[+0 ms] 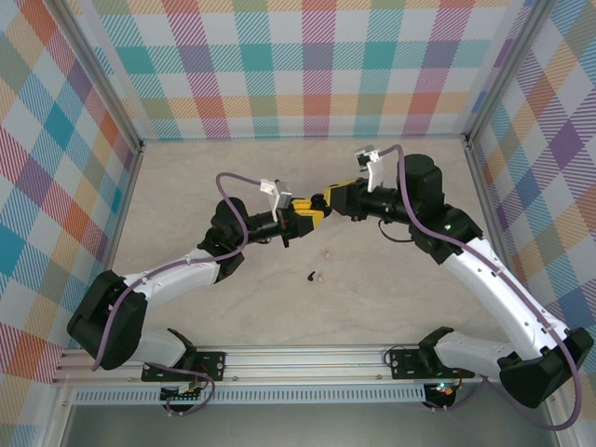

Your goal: Insert the wireless bluetooth earbuds into the charging case

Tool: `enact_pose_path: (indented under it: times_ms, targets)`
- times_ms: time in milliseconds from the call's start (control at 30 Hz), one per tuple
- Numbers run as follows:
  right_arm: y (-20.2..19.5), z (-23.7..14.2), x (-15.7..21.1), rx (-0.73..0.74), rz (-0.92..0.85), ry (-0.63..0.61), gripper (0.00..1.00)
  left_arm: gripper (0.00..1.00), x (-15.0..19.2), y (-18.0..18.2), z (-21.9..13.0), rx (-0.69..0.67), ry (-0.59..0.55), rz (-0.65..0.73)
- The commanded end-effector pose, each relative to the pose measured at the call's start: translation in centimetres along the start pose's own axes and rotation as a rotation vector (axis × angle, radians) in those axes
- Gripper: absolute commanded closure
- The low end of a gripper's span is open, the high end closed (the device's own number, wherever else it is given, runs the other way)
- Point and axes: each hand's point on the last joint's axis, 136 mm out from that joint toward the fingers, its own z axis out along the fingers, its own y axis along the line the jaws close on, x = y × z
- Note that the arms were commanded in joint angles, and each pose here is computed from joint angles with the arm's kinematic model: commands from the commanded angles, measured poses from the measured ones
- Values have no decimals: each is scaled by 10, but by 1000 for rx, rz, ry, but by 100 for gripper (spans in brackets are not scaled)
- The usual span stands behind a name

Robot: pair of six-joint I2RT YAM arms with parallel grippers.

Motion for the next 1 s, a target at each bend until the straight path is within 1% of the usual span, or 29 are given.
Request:
enact_pose_path:
  times_ms: [0,300,967]
  targets:
    - [12,1,-14,-42,-19,-42,73,82,-31,-17,6,56,-83,50]
    - [10,4,-12,-38,-17,-37,73,82,-38,-25,6,72,-95,54]
    - [2,8,-7,-9,-16,-26,73,81,-48,-31,3,79,-107,41]
